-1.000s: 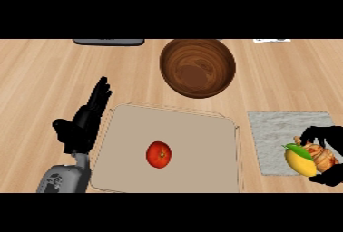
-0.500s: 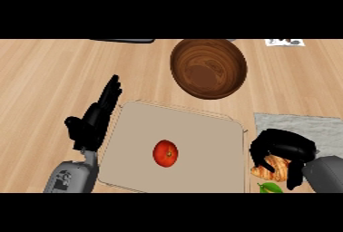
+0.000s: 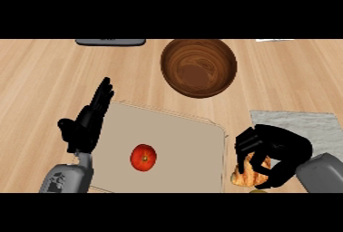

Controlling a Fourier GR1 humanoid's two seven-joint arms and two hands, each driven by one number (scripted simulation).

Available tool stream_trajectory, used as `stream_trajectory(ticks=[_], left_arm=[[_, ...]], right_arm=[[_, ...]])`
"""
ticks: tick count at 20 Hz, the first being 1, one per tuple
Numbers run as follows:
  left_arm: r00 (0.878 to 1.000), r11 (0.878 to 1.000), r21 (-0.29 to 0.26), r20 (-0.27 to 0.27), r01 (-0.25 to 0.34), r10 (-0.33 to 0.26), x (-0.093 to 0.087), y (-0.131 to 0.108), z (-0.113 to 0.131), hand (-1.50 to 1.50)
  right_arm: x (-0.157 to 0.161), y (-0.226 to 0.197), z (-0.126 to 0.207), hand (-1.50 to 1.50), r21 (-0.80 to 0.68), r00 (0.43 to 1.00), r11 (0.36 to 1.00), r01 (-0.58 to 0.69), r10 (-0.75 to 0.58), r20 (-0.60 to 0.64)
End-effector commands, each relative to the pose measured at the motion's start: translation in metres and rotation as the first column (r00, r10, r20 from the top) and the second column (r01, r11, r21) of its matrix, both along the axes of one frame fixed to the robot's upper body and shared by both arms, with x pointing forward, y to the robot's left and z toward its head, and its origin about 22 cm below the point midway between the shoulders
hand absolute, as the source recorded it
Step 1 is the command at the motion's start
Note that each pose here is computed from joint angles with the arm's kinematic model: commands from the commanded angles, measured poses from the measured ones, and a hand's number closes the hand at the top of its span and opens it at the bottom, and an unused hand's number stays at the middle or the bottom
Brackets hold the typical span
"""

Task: Pick the croissant from the placemat and place it in the bowl

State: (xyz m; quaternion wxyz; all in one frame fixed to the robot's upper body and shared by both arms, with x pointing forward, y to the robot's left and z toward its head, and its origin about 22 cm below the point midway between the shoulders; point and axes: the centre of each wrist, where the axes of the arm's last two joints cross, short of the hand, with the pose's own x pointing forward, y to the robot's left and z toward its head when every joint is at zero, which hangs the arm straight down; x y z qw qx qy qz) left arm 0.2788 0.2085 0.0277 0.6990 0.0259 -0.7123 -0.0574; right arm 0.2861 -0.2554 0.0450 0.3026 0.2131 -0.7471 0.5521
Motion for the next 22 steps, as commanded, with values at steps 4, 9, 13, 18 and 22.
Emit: stream_trajectory(ticks=[4,9,13,18,22], left_arm=[[1.000,0.999,0.015,0.006,-0.028,0.028,-0.004,0.016,-0.002,0.00],[1.000,1.000,0.005,0.008,-0.022,0.022,0.003,0.022,0.005,0.00],[1.000,1.000,-0.001,0.005,-0.019,0.019,-0.005,0.002,-0.009,0.00],[1.000,1.000,-0.012,0.005,-0.007,0.007,-0.022,-0.002,-0.006,0.00],[0.999,1.000,0.002,0.035,-0.010,0.010,-0.011,-0.008,-0.013,0.00]], right_arm=[[0.003,-0.024,0.112,1.50,0.170,0.977,0.962,-0.212,0.211,0.021],[-0.011,-0.021,0.166,1.50,0.140,0.992,0.982,-0.126,0.125,0.014],[-0.002,0.002,0.211,1.50,0.157,0.998,0.986,-0.063,0.065,-0.005],[0.019,0.027,0.224,1.50,0.172,0.998,0.983,0.061,-0.059,-0.016],[0.046,0.042,0.228,1.50,0.139,0.997,0.987,0.080,-0.077,-0.024]])
